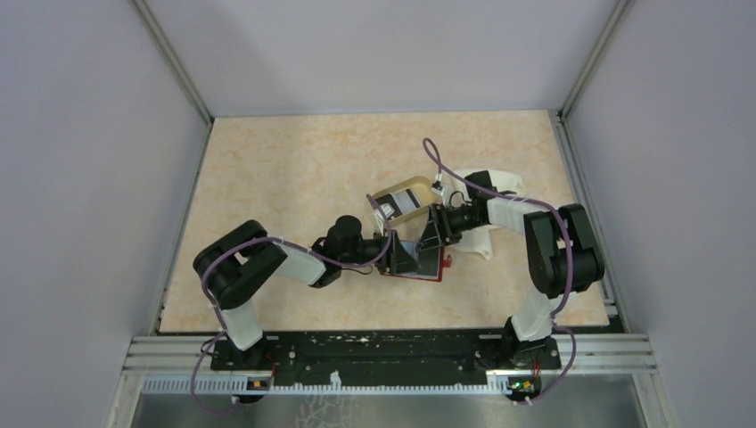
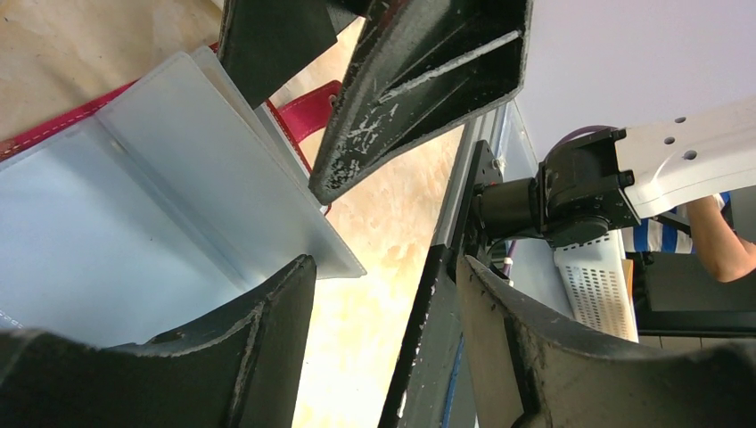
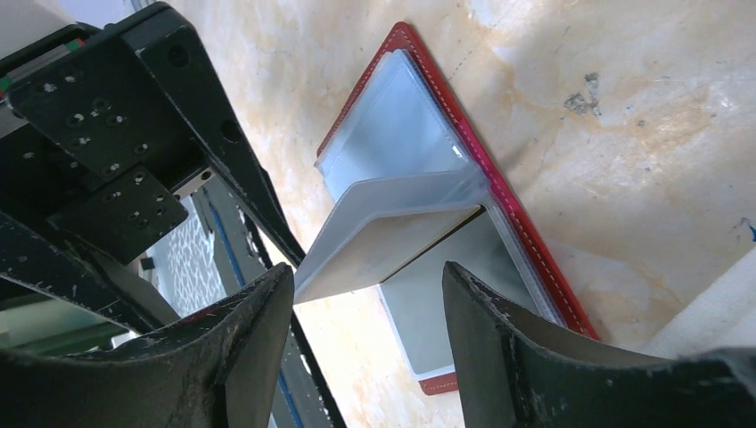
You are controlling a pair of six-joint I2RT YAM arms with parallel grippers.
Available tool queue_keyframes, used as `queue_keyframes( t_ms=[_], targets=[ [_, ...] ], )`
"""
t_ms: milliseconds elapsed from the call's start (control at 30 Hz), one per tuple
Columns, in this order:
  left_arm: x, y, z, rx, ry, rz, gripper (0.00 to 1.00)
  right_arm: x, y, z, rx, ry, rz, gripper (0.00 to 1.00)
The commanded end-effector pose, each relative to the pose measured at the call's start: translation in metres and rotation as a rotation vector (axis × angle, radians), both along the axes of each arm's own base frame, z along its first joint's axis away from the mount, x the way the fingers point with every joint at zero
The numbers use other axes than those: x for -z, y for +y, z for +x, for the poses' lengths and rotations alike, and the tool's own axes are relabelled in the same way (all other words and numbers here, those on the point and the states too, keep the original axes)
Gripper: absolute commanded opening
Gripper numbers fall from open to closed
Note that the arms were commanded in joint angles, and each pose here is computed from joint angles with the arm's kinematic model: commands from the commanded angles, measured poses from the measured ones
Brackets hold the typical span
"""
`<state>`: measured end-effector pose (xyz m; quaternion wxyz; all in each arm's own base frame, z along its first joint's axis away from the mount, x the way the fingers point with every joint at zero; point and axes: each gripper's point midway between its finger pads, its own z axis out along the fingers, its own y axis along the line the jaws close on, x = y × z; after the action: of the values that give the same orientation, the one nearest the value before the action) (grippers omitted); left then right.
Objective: Put the credit cards into the card holder
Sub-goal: Turn over the card slot in the card holder.
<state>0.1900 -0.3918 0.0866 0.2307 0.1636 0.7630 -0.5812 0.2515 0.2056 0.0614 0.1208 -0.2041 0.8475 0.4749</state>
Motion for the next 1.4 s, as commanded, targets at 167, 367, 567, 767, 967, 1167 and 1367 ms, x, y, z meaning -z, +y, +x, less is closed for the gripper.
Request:
queue_keyframes(
  t_ms=[167, 367, 567, 767, 967, 1167, 1367],
  targets=[
    [-0.012, -0.008, 0.003, 0.022, -0.028, -0.048, 0.64, 0.002, -0.002, 0.012, 0.068, 0.007, -0.02, 0.61],
    [-0.012, -0.009, 0.004, 0.022, -0.026, -0.047, 0.63, 0.006, -0.003, 0.015, 0.088, 0.019, -0.04, 0.59],
    [-0.011, -0.008, 0.005, 0.011, -0.03, -0.044, 0.64, 0.014, -0.008, 0.017, 0.103, 0.018, -0.086, 0.48],
    [-0.016, 0.001, 0.009, -0.032, -0.077, -0.017, 0.64, 0.017, -0.012, 0.019, 0.104, 0.004, -0.115, 0.48],
    [-0.024, 0.018, 0.013, -0.097, -0.16, 0.038, 0.64, 0.013, -0.011, 0.019, 0.079, -0.009, -0.106, 0.54],
    [-0.039, 0.04, 0.017, -0.184, -0.263, 0.038, 0.64, 0.013, -0.013, 0.02, 0.062, -0.035, -0.116, 0.54],
    [-0.063, 0.059, 0.018, -0.255, -0.37, 0.001, 0.67, 0.011, -0.015, 0.021, 0.044, -0.062, -0.122, 0.56]
  ],
)
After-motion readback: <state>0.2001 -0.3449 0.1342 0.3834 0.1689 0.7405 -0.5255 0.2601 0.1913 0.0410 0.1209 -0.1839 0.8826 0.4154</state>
